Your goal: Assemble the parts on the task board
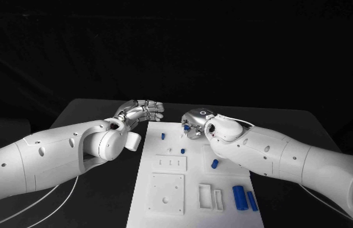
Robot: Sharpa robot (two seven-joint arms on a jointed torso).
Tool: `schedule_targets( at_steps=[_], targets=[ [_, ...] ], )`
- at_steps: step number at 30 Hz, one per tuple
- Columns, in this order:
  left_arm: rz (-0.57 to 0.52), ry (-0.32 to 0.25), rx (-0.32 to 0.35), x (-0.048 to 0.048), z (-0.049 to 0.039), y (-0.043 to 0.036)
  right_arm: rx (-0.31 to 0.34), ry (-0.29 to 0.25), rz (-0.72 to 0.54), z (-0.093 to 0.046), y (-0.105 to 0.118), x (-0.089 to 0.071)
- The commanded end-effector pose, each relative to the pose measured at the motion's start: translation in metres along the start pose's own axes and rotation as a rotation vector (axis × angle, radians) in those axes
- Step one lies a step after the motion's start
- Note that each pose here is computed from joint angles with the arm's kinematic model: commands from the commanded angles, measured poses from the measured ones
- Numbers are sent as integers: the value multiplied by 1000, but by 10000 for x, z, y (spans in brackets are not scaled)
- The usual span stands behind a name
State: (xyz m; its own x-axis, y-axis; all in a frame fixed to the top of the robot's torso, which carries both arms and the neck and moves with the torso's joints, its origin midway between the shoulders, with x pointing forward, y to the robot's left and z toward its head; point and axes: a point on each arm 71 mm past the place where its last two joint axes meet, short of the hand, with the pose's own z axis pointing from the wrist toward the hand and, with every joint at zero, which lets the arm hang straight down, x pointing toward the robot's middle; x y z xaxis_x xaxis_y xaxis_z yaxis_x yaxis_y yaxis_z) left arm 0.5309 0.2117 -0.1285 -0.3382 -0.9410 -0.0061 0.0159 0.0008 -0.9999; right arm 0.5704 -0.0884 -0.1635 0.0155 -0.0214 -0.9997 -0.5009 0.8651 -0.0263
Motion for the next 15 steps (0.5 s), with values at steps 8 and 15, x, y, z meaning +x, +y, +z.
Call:
schedule_targets(
  at_steps=[8,15],
  targets=[
    [-2,18,8,21,6,-15,-19,-23,-5,-6,55,-17],
    [-2,18,8,20,5,-15,-17,-29,-4,-10,48,-21]
  ],
)
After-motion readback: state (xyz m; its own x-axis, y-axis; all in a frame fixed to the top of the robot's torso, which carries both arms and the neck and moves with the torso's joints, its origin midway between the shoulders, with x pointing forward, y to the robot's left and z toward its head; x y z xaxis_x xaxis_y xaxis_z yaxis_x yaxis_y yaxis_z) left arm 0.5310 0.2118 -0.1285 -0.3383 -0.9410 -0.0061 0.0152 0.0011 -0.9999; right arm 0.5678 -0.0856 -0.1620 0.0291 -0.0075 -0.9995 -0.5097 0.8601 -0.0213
